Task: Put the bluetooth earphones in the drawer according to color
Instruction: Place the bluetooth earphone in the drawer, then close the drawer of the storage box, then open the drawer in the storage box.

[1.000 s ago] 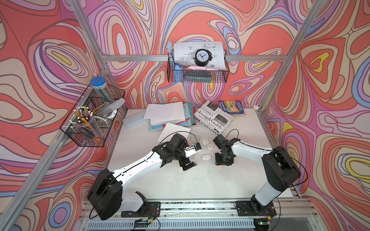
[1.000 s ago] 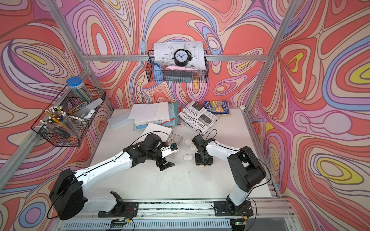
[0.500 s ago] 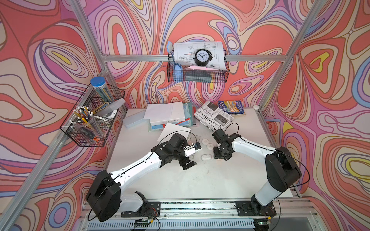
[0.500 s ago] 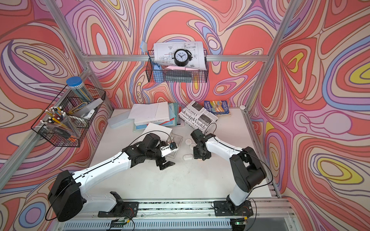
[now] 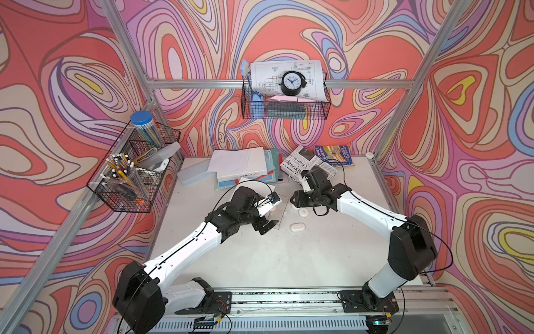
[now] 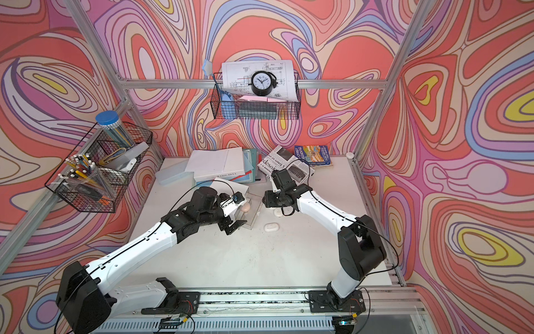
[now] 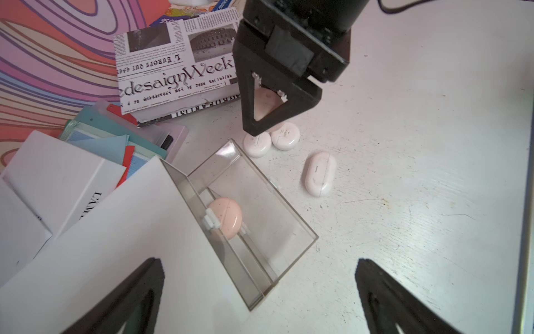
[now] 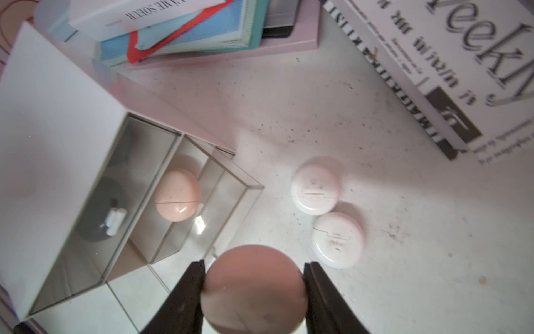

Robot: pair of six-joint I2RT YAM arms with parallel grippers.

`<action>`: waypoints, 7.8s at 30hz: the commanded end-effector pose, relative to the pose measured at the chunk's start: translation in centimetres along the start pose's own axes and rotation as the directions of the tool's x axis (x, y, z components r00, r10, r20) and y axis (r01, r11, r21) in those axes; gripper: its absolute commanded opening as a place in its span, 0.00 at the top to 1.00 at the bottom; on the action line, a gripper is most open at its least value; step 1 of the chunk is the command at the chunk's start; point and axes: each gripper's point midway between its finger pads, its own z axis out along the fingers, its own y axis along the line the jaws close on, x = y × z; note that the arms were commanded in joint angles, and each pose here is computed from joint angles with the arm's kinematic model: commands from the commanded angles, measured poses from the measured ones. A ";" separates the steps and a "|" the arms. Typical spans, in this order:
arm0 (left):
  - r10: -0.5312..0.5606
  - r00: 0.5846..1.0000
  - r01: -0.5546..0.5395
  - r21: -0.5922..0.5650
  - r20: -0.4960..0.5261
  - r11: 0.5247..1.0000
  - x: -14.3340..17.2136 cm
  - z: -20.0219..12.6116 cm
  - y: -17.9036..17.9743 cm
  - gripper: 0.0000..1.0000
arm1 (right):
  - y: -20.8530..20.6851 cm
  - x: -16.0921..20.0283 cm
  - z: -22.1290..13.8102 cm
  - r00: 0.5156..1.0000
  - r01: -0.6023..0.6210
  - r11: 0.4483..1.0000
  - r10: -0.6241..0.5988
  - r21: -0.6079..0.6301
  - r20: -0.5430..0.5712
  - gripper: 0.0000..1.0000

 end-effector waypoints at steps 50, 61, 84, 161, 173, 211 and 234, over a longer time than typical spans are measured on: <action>-0.404 0.915 0.392 -0.256 0.006 0.884 5.5 -5.7 1.8 0.02 | 5.0 -1.5 4.0 0.993 0.100 0.981 -0.089 -0.167 0.075 0.02; -0.500 0.866 0.474 -0.360 0.024 0.804 8.3 -4.9 2.8 0.01 | 4.0 -4.2 1.2 0.974 0.125 0.990 -0.109 -0.071 0.200 0.02; -0.470 0.880 0.463 -0.322 0.060 0.826 9.0 -0.5 3.7 0.01 | 4.1 -5.5 0.9 0.966 0.139 0.988 -0.119 -0.074 0.230 0.02; -0.092 0.995 0.091 0.011 0.040 0.996 -1.5 -0.9 4.2 0.01 | 5.9 -0.4 7.3 0.984 -0.154 0.916 0.176 -0.371 0.026 1.00; -0.081 0.996 0.081 -0.006 0.038 0.997 -1.1 -1.8 3.9 0.02 | 6.7 -0.9 8.5 0.976 -0.198 0.889 0.217 -0.412 -0.001 1.00; -0.158 0.983 0.146 -0.120 -0.097 0.982 3.9 2.6 6.3 1.00 | 4.2 3.4 10.5 0.896 -0.431 0.811 0.437 -0.394 -0.081 1.00; -0.179 0.972 0.166 -0.092 -0.153 0.982 5.3 2.8 6.1 1.00 | 4.5 5.0 12.9 0.856 -0.509 0.754 0.493 -0.416 -0.153 0.75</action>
